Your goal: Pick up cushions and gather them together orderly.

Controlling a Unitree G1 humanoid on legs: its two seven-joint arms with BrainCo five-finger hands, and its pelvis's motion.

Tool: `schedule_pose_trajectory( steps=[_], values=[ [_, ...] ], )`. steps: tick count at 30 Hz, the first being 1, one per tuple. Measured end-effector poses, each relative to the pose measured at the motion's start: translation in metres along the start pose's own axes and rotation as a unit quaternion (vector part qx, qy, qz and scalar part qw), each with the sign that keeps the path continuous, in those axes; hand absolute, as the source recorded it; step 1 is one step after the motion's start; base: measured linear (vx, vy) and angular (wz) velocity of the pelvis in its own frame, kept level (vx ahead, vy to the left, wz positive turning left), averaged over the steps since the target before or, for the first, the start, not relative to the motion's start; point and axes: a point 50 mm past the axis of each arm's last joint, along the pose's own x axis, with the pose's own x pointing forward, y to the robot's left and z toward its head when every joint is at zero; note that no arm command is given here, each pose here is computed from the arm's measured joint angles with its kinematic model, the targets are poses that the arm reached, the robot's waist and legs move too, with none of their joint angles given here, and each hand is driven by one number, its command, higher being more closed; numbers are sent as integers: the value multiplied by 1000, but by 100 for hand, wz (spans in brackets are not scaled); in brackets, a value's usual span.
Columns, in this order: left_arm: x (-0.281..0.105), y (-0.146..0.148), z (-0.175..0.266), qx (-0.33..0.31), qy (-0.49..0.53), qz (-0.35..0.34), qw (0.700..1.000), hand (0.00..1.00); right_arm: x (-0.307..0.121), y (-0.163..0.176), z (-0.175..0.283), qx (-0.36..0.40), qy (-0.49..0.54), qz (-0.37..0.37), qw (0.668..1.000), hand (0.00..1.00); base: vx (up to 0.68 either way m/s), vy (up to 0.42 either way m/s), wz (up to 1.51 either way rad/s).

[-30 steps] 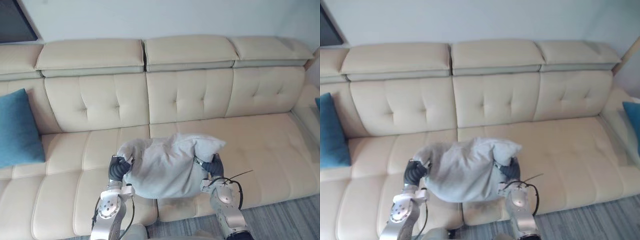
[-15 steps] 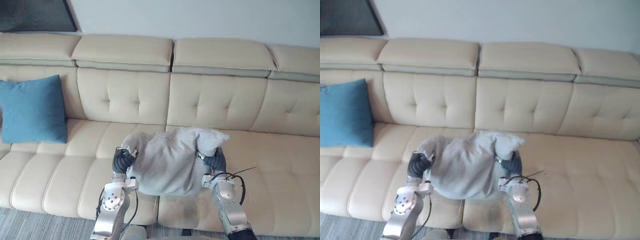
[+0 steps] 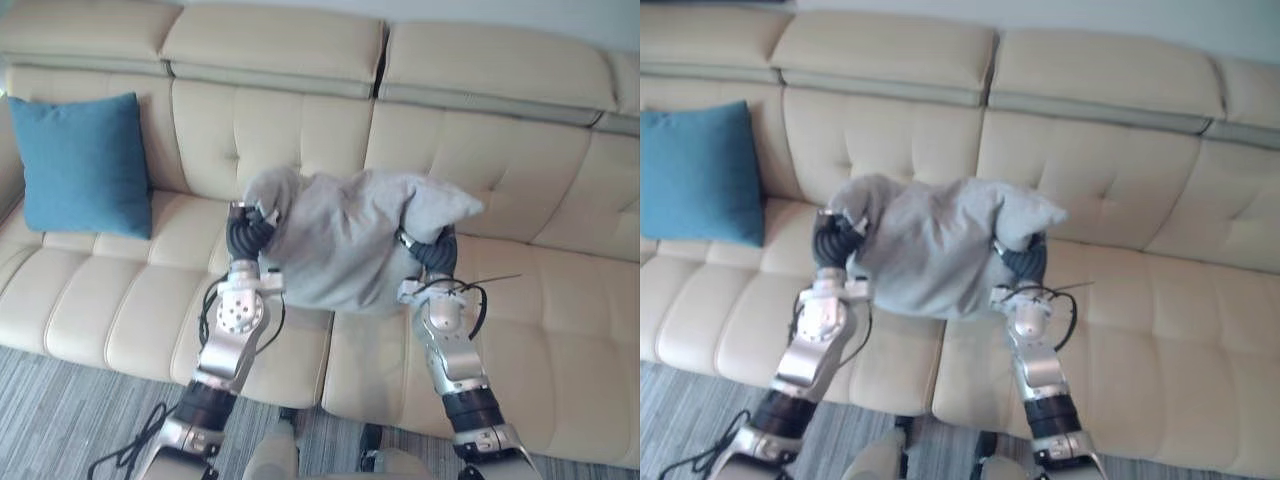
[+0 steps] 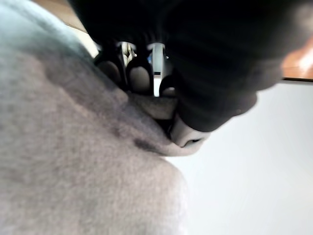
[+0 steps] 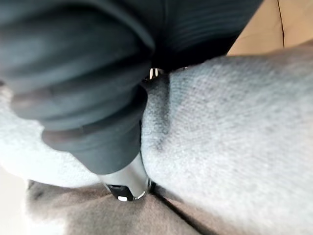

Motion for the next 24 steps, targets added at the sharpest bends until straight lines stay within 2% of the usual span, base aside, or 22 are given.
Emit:
schedule_pose_trajectory(
  steps=[7, 16, 17, 20, 24],
  values=[
    [36, -7, 14, 10, -25, 28, 999, 100, 24, 4, 20, 29, -27, -34, 999, 100, -14, -16, -13],
    [37, -11, 16, -17, -24, 49, 998, 100, 21, 8, 15, 47, -10, -63, 997, 100, 36, -13, -9],
    [38, -12, 17, -18, -26, 49, 998, 0, 20, 9, 15, 50, -10, -65, 997, 0, 19, -10, -10],
    [49, -16, 28, -17, -44, 44, 998, 0, 26, 6, 23, 58, -23, -81, 995, 0, 5, -4, -1],
    [87, -20, 64, 9, -97, 40, 994, 0, 58, 2, 61, 75, -82, -104, 988, 0, 0, 0, 0]
  ],
)
